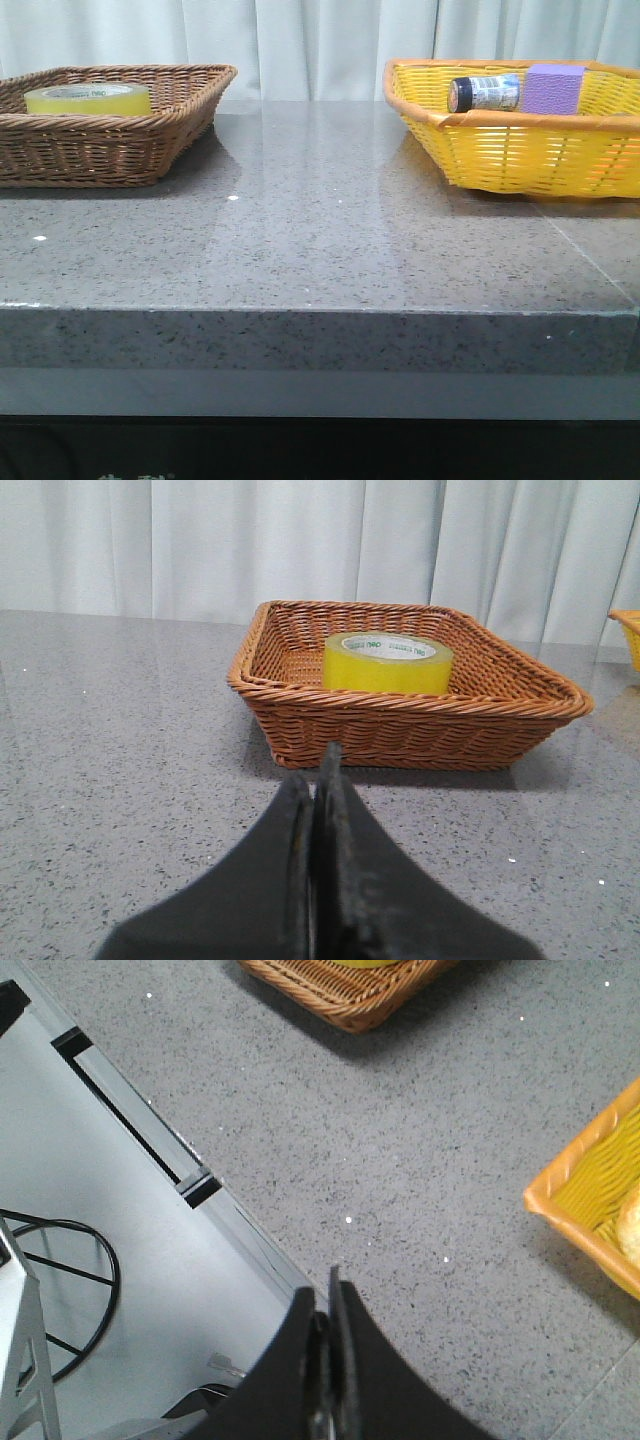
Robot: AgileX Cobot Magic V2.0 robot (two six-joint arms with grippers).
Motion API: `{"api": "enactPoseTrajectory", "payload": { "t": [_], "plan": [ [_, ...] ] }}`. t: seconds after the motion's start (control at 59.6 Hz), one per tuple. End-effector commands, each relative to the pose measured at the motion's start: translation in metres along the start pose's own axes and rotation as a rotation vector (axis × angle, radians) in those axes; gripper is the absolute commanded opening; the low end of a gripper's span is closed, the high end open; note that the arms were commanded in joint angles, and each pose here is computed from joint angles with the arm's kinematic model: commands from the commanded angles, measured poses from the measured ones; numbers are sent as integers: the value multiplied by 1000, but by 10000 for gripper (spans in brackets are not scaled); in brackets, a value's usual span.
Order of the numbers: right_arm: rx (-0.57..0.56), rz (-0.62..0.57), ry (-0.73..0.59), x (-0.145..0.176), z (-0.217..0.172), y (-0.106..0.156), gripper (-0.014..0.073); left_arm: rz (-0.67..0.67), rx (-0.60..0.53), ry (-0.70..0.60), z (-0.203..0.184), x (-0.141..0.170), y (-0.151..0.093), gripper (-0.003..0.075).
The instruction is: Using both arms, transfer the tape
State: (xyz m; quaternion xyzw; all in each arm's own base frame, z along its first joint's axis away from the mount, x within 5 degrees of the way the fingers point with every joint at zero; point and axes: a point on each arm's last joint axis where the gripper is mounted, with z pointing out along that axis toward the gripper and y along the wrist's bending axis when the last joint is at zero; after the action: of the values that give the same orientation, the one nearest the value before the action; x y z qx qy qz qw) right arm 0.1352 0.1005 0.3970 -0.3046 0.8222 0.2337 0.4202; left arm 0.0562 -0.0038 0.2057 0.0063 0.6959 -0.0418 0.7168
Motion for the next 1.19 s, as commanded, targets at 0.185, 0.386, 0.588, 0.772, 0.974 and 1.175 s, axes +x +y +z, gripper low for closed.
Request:
{"api": "enactPoseTrajectory", "payload": {
  "t": [0.185,0.386,0.588,0.772,0.974,1.175],
  "plan": [
    [407,3,-516,34,-57,-20,-69,-7,-1,-59,0,5,1,-20],
    [604,-1,-771,86,-76,-16,-69,-7,-1,-59,0,5,1,-20],
    [615,-11,-813,113,-74,-10,-69,-7,-1,-59,0,5,1,-20],
    [679,30,-842,134,-68,-15,-69,-7,-1,-59,0,5,1,-20],
    [731,74,-856,163,-55,-19,-69,-7,-1,-59,0,5,1,-20],
    [762,87,-841,194,-36,-25,-69,-7,-1,-59,0,5,1,-20]
  ]
}}
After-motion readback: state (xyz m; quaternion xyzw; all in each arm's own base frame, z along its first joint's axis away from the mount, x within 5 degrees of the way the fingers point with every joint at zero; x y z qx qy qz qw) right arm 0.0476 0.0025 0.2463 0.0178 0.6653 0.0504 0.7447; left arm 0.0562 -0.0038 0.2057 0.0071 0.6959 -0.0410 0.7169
